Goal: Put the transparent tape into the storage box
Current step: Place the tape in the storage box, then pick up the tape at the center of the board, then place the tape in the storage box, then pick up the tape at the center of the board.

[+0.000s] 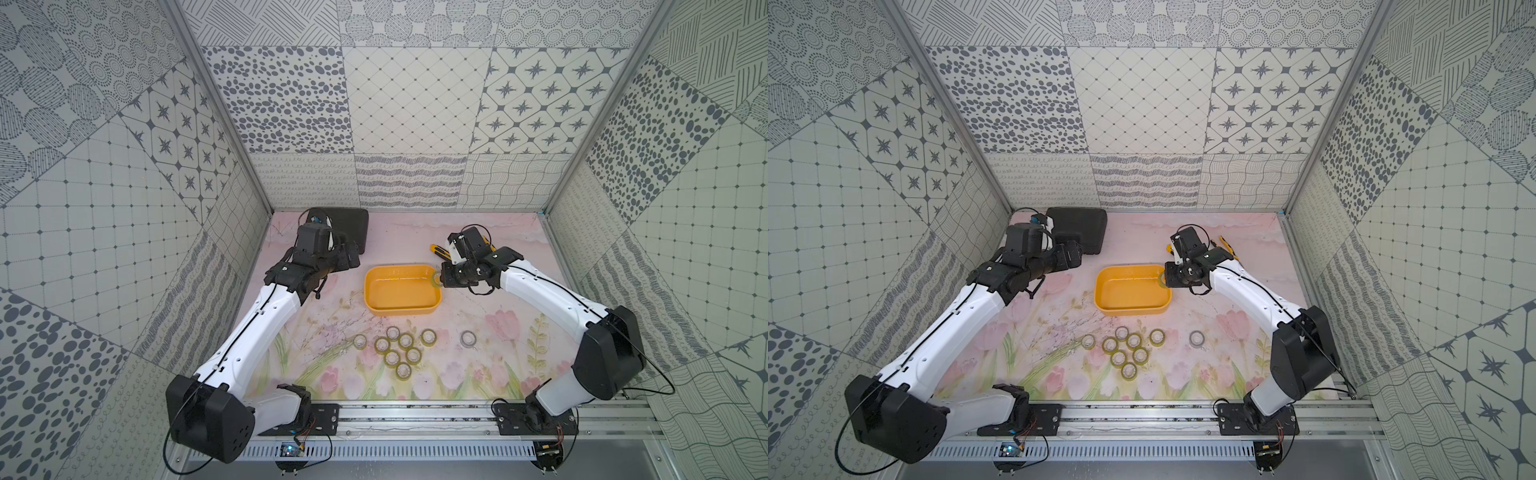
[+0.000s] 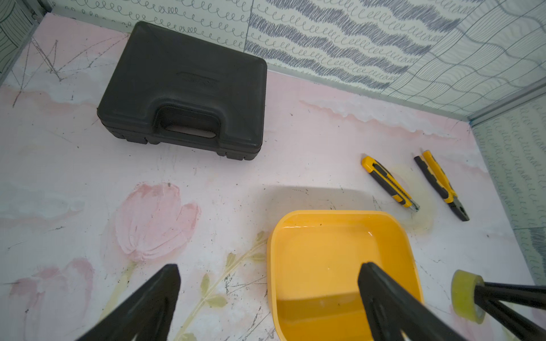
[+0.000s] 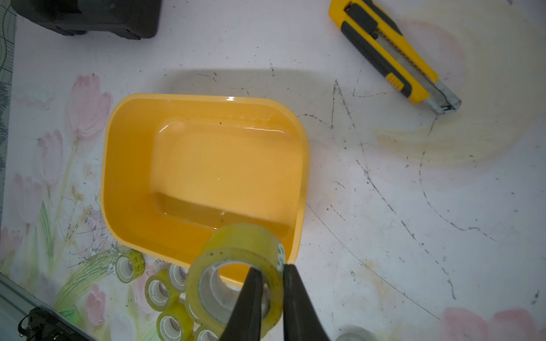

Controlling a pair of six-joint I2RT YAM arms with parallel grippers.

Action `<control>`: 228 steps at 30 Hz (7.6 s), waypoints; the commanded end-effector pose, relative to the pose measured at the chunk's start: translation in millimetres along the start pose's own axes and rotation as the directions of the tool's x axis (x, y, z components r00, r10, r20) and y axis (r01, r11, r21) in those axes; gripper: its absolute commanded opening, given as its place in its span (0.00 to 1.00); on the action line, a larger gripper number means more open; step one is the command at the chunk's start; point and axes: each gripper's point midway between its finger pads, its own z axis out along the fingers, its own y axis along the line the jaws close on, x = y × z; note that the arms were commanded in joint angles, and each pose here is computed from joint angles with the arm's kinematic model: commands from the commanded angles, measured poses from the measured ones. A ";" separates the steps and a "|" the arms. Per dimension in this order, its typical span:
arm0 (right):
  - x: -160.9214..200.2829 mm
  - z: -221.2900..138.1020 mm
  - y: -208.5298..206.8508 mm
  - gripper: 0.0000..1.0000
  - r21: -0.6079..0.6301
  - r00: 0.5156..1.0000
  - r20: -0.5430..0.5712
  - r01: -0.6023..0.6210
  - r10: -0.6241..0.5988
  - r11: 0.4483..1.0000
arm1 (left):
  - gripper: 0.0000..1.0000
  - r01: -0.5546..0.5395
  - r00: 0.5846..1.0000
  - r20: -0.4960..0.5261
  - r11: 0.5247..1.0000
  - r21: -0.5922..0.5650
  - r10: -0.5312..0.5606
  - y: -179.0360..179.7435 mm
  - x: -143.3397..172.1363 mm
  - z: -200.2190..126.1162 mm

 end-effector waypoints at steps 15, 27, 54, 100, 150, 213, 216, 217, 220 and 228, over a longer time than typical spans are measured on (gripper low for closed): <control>5.8 97.8 81.3 0.03 -0.099 0.993 -0.112 0.030 -0.041 0.995 | 0.99 -0.127 0.992 -0.014 0.990 -0.064 0.127 12.7 6.1 3.8; 3.6 133.0 100.1 0.07 -0.132 0.990 -0.143 -0.009 -0.010 0.991 | 0.99 -0.124 0.992 -0.031 0.991 -0.056 0.123 11.4 8.1 7.1; -24.4 21.3 69.7 0.46 -0.132 0.999 0.036 0.031 -0.027 0.991 | 0.99 -0.090 0.988 -0.128 0.996 -0.003 0.089 3.0 26.4 31.5; 182.9 25.3 -64.6 0.44 0.234 0.932 -0.354 0.003 0.082 0.972 | 0.99 -0.151 0.978 -0.160 0.985 -0.079 0.137 17.0 27.9 37.9; 53.3 -40.3 0.3 0.05 0.121 0.992 -0.099 0.093 -0.081 0.988 | 0.99 0.002 0.998 -0.056 0.999 -0.036 -0.004 28.2 6.9 21.1; 3.7 14.6 72.7 0.46 -0.037 0.981 0.012 0.193 -0.193 0.981 | 0.99 0.029 0.994 -0.104 0.997 0.077 -0.021 7.9 24.5 36.7; 5.8 -2.7 57.6 0.46 0.015 0.972 0.063 0.225 -0.225 0.974 | 0.99 0.021 0.991 -0.132 0.994 0.111 -0.006 -3.4 32.0 42.7; 6.1 -8.9 51.4 0.46 0.041 0.968 0.083 0.234 -0.236 0.971 | 0.99 0.021 0.990 -0.144 0.993 0.118 -0.004 -6.4 33.8 44.8; 10.4 -20.7 30.3 0.46 0.114 0.958 0.133 0.240 -0.255 0.964 | 0.99 0.024 0.984 -0.175 0.993 0.119 -0.003 -9.9 37.2 49.2; 51.5 -30.8 -1.6 0.47 0.119 0.972 0.123 0.186 -0.201 0.975 | 0.99 -0.008 0.988 -0.153 0.995 0.103 0.024 -10.2 35.9 46.0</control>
